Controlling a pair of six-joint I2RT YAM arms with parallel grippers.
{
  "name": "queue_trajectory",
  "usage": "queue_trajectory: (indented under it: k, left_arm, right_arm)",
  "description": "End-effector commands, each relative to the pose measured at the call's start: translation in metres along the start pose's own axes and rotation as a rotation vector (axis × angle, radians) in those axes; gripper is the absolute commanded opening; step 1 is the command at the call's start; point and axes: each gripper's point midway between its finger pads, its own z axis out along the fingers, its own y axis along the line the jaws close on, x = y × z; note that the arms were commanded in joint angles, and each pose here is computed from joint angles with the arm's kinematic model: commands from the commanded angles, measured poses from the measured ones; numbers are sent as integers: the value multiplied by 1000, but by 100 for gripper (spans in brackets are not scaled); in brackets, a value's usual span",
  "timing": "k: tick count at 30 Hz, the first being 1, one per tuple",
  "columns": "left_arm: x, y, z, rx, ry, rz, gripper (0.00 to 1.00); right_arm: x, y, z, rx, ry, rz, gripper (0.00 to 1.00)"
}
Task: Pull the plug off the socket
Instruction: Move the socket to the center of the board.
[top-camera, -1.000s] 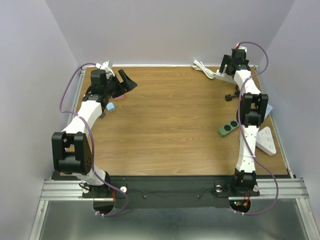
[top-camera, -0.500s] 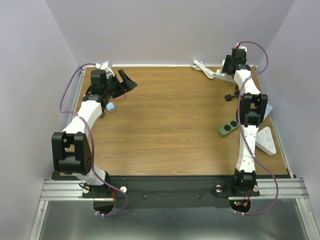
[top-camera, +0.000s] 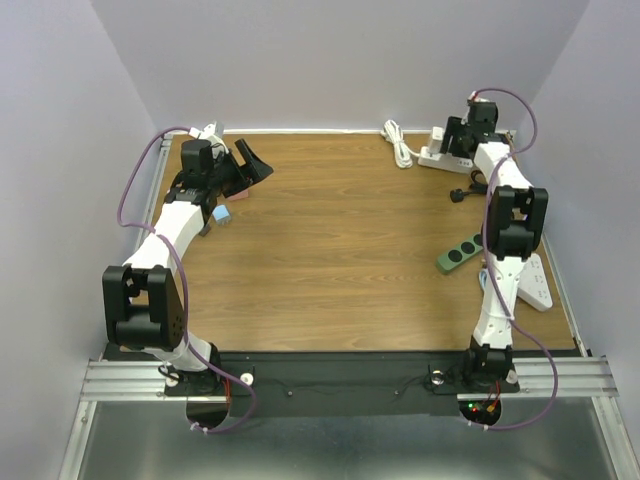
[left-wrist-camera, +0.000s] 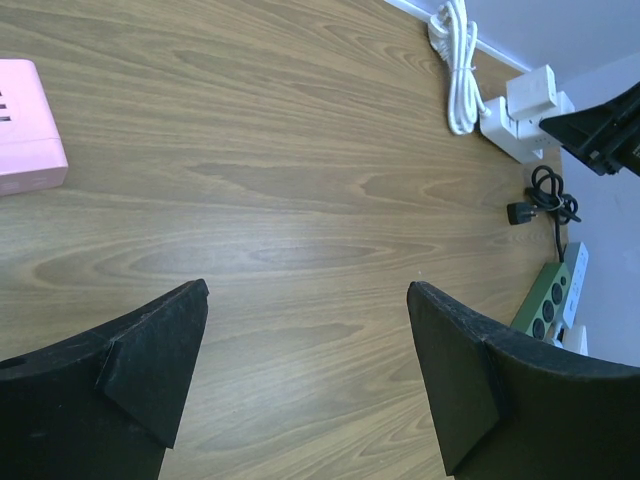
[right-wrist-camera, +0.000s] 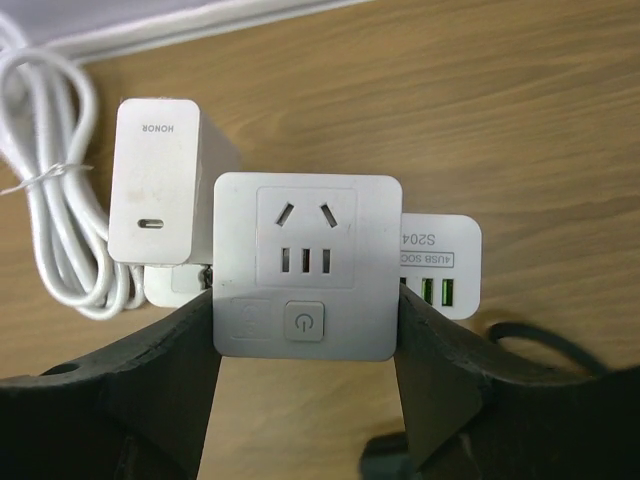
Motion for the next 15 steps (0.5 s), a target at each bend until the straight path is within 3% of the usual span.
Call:
queue_trajectory:
  k: [1, 5, 10, 15]
  left_arm:
    - [-28, -24, -10, 53, -76, 40, 92]
    - [-27, -23, -6, 54, -66, 34, 91]
    - [-16, -13, 2, 37, -36, 19, 91]
    - [-2, -3, 10, 28, 10, 1, 90]
  right_arm:
    - [10, 122, -55, -391, 45, -43, 1]
    - [53, 174, -75, -497, 135, -103, 0]
    - [118, 229, -111, -538, 206, -301, 0]
    - [199, 237, -142, -497, 311, -449, 0]
